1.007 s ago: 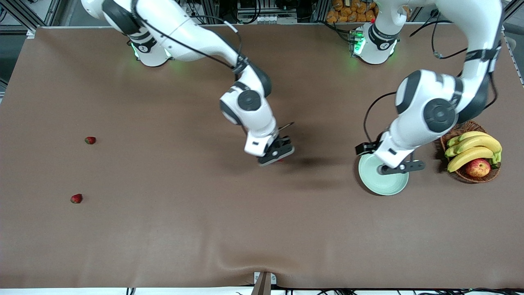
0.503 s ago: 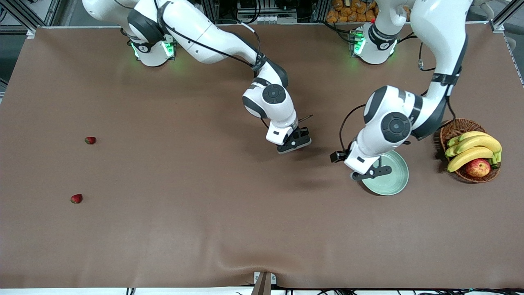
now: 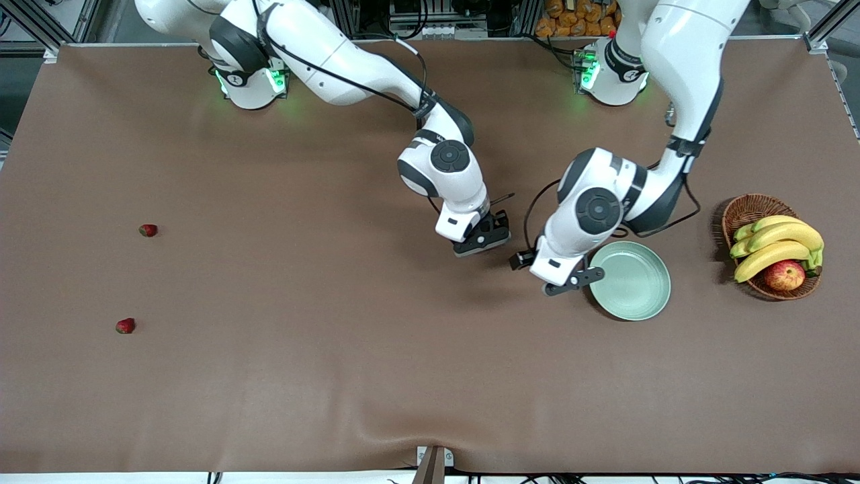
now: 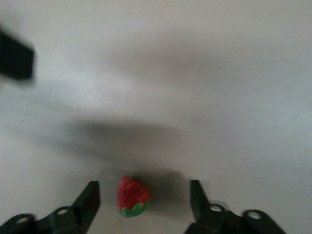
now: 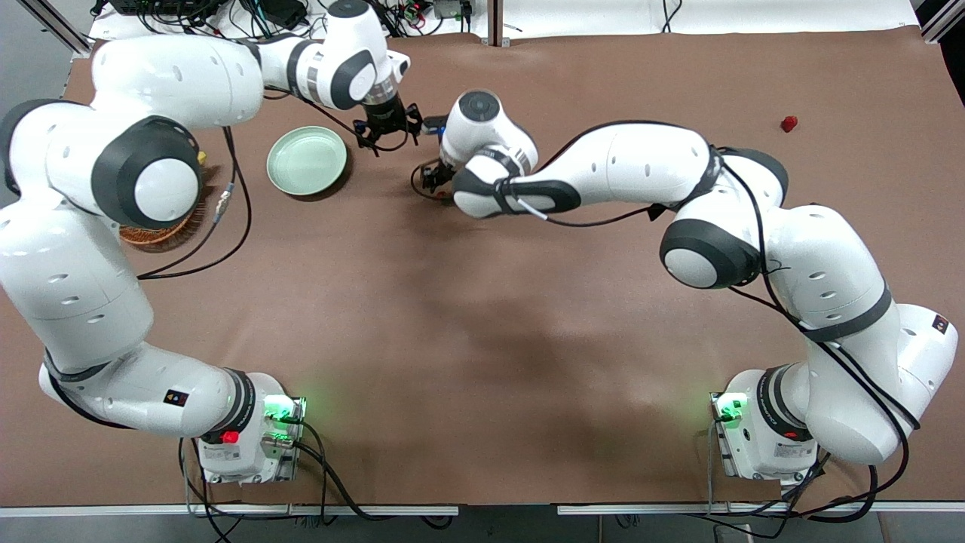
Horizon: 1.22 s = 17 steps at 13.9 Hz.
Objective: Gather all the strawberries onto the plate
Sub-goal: 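Grasp the strawberry with the left gripper from the right gripper, then release the strawberry onto the plate while the right gripper reaches another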
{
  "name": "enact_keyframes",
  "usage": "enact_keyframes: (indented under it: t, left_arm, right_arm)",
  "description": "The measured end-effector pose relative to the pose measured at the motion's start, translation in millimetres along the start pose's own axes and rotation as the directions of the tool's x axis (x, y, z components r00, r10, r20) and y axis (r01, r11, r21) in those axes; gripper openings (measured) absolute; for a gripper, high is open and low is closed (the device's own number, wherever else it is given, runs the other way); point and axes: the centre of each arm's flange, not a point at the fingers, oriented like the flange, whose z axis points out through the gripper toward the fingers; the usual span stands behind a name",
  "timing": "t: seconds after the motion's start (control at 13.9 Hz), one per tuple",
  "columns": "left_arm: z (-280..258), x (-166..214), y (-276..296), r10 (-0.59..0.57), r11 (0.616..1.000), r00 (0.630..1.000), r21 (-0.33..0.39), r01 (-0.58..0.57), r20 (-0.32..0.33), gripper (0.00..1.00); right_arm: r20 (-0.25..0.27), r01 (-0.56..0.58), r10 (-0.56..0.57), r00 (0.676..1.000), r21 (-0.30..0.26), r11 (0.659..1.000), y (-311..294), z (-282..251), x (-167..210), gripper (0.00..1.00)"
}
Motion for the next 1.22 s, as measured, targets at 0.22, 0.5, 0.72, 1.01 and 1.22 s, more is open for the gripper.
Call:
enact_keyframes:
  t: [0.22, 0.5, 0.72, 1.01, 1.22]
  left_arm:
    - [17, -16, 21, -0.039, 0.999, 0.999, 0.010, 0.039, 0.015, 1.00]
    - [55, -54, 55, -0.151, 0.989, 0.988, 0.017, 0.150, 0.023, 0.97]
    - [81, -72, 67, -0.201, 0.979, 0.979, 0.028, 0.200, 0.030, 0.93]
    - [85, -70, 66, -0.231, 0.973, 0.973, 0.033, 0.230, 0.027, 0.71]
    - [88, -70, 65, -0.234, 0.972, 0.972, 0.039, 0.233, 0.030, 0.54]
  right_arm:
    - [0.043, -0.036, 0.039, 0.998, -0.060, 0.998, 22, -46, 24, 1.00]
    - [0.072, -0.005, 0.012, 0.997, -0.097, 0.995, 50, -61, 33, 1.00]
    - [0.092, 0.043, -0.031, 0.995, -0.127, 0.991, 110, -89, 45, 1.00]
    - [0.116, 0.060, -0.041, 0.992, -0.165, 0.984, 204, -136, 50, 1.00]
    - [0.123, -0.021, 0.046, 0.991, -0.198, 0.980, 278, -156, 52, 1.00]
